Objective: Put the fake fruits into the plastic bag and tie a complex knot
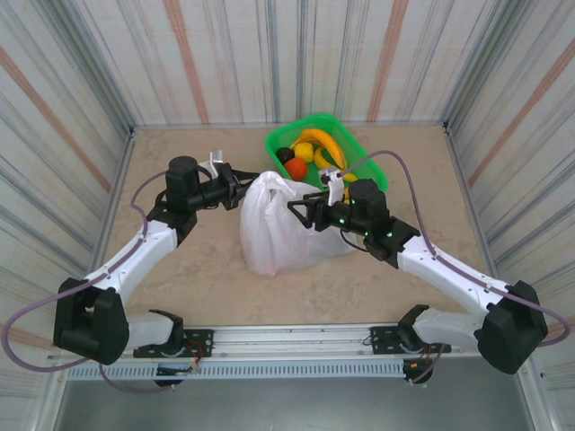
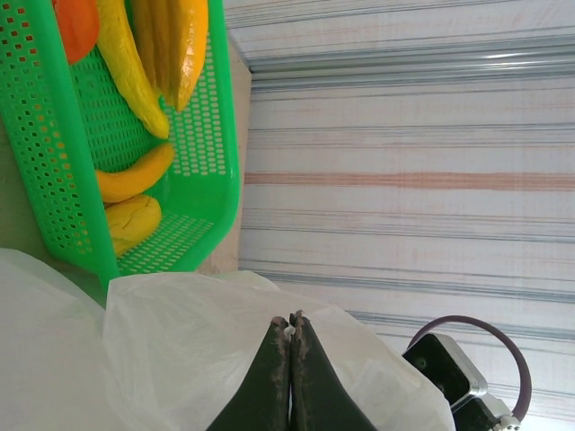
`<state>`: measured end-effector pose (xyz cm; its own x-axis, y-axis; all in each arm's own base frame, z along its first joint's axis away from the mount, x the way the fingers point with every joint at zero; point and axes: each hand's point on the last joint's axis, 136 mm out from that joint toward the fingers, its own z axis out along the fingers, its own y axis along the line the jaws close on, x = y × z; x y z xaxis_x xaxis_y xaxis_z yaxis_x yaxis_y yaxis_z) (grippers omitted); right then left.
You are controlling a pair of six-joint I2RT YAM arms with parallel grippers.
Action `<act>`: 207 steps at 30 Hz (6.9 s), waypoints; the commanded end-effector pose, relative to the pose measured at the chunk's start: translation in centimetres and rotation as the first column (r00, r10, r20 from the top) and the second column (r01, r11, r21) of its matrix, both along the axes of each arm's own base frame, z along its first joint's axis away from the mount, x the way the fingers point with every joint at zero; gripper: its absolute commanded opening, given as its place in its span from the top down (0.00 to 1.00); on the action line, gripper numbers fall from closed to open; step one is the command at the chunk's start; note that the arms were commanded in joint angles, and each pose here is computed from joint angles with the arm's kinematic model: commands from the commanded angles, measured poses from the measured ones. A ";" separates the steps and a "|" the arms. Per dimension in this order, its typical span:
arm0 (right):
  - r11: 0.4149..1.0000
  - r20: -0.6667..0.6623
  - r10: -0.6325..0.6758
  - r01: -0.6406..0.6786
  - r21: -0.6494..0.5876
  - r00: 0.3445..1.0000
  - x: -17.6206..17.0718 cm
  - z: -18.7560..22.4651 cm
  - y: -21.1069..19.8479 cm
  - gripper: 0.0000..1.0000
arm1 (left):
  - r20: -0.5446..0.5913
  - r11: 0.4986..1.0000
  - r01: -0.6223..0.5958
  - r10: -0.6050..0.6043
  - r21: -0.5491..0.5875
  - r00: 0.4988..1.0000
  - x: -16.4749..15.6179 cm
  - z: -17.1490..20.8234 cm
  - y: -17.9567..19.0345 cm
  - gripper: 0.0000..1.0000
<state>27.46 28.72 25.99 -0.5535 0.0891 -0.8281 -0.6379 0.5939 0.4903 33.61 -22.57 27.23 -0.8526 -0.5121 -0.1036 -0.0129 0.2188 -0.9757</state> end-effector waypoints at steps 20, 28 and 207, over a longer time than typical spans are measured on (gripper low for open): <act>0.999 0.108 -0.009 0.014 -0.039 0.994 1.4 2.3 1.2 0.88 | 0.041 1.000 -0.020 0.019 0.017 0.999 0.4 0.7 0.0 1.00; 0.990 0.096 -0.042 0.054 -0.127 0.995 0.4 1.2 -1.0 1.00 | 0.077 0.988 -0.125 0.118 0.093 0.990 1.2 -0.2 2.0 1.00; 0.572 0.246 -0.708 0.742 -0.349 0.662 12.0 -17.8 -30.3 0.01 | 0.657 0.207 -0.634 -0.070 0.745 0.750 4.6 -17.4 22.0 0.01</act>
